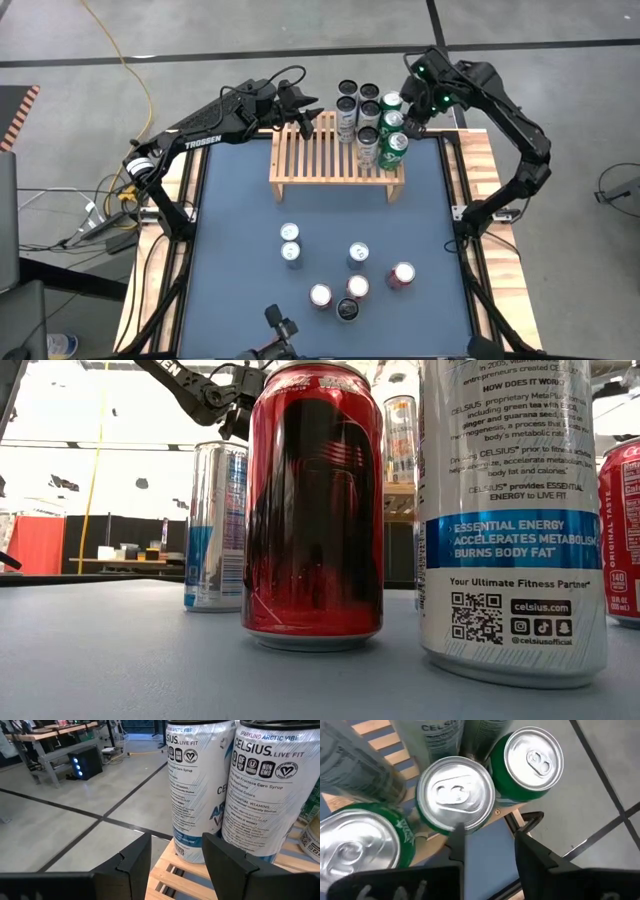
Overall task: Place canned beverage on shelf
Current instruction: Adjust the soda cans on the shelf
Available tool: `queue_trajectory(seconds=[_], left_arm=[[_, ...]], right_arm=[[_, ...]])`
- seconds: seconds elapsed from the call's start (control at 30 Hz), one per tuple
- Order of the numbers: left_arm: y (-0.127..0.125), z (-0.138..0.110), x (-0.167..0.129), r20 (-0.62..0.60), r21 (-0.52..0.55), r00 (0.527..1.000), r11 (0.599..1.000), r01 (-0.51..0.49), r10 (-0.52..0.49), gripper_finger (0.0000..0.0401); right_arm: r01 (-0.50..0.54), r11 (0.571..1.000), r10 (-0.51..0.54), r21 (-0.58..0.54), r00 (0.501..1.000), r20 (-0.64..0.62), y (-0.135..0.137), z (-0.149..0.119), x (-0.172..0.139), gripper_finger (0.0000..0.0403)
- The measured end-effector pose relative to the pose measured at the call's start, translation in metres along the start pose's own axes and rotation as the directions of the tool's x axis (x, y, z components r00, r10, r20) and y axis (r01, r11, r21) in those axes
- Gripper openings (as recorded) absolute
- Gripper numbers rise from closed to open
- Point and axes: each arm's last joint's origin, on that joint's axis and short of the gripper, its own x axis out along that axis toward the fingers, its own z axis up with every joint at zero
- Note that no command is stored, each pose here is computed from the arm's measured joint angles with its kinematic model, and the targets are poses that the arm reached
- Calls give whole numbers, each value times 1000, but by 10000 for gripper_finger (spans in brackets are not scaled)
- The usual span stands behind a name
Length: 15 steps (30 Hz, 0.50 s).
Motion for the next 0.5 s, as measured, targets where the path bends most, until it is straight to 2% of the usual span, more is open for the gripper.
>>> queue_trajectory(seconds=[0.23,0.33,0.5], left_arm=[[0,0,0,0,2,1000,1000,0,0,164],[0,0,0,1,2,1000,1000,0,0,164],[0,0,0,1,1,1000,1000,0,0,164]], right_arm=[[64,997,-65,38,997,31,-1,-11,-20,115],[96,993,-95,67,995,-9,-2,-17,-25,115],[30,993,-18,113,994,-108,2,-28,-24,115]])
